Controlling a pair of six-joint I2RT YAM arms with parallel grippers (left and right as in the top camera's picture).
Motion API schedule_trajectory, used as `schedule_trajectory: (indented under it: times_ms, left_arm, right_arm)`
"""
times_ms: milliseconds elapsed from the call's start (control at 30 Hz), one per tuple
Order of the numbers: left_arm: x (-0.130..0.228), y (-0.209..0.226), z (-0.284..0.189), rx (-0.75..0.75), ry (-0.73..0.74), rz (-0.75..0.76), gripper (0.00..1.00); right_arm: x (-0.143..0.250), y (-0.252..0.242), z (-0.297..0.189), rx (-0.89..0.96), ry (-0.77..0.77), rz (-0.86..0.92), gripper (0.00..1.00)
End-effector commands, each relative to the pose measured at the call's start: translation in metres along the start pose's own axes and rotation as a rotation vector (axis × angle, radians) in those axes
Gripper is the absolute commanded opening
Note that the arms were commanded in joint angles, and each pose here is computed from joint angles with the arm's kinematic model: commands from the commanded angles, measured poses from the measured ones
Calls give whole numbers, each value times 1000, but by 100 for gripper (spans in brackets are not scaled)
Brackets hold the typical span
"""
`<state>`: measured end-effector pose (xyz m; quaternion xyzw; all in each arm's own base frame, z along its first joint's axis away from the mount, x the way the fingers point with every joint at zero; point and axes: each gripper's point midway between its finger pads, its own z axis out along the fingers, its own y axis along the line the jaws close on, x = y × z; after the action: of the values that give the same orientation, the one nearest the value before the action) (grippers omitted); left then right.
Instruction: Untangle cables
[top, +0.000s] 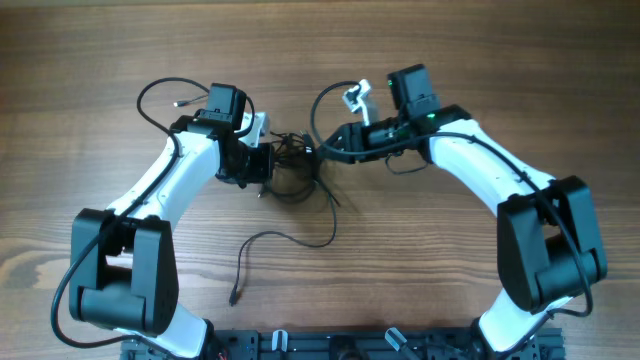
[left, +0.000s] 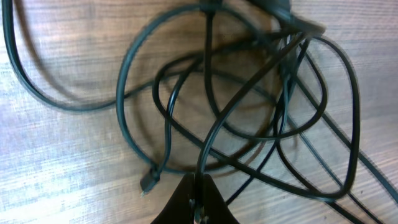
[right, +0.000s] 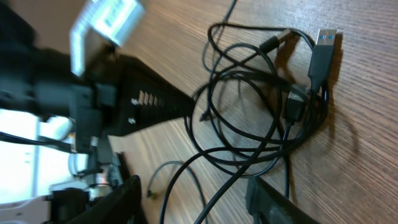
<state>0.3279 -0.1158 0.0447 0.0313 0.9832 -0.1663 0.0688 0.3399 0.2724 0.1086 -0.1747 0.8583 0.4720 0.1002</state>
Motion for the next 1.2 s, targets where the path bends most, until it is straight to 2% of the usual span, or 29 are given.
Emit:
schedule_trajectory:
  times_ms: [0,133,300,367,500,533,567,600,667,700,800,833,867,933,1000,1033,1100,1167]
  left_arm:
    - [-16,9,0,-45,-65,-45,4]
    - [-30,19,-2,-104,-125,-69,4]
    - [-30,19,-2,-103,-127,-84,5]
    - [-30,20,-2,-103,-126,-85,6]
    - [-30,20,-2,-103,-126,-85,5]
    - [-30,20,-2,-103,-126,-85,5]
    - [-30,20,-2,-103,-126,-85,5]
    - [-30,20,-2,-103,-126,-85,5]
    - [-29,20,-2,-104,-123,-86,5]
    - [-29,22,-3,-105,-125,-91,12]
    - [-28,35,-8,-98,-120,-139,44]
    - [-29,33,-10,-45,-116,-158,61]
    - [-29,26,-12,37,-110,-174,68]
    - [-36,10,-25,256,-119,-209,70]
    - [-50,-23,-57,595,-156,-184,68]
    - [-54,-30,-66,663,-173,-162,68]
    - [-59,-29,-64,639,-199,-140,68]
    - [-60,-24,-54,567,-200,-142,63]
  right_arm:
    - [4,-11,9,181,1,-37,57]
    - [14,-15,18,249,34,-41,56]
    - [28,-15,31,256,70,77,51]
    - [34,-12,35,259,84,123,47]
    - [54,-22,42,327,111,174,45]
    - [56,-27,42,353,110,173,41]
    - [56,-29,42,366,106,169,13]
    - [54,-29,42,364,101,160,4]
    - [43,-26,44,347,62,131,4]
    - [37,-24,44,340,48,118,4]
    - [25,-13,39,328,26,84,4]
    - [18,-4,35,319,9,42,5]
    - [9,8,29,307,-15,-5,4]
    - [-11,38,12,273,-75,-125,4]
    - [-29,70,-9,245,-148,-198,4]
    - [-36,85,-18,230,-182,-228,4]
    - [-45,112,-30,170,-227,-283,4]
    - [-49,139,-38,83,-257,-343,4]
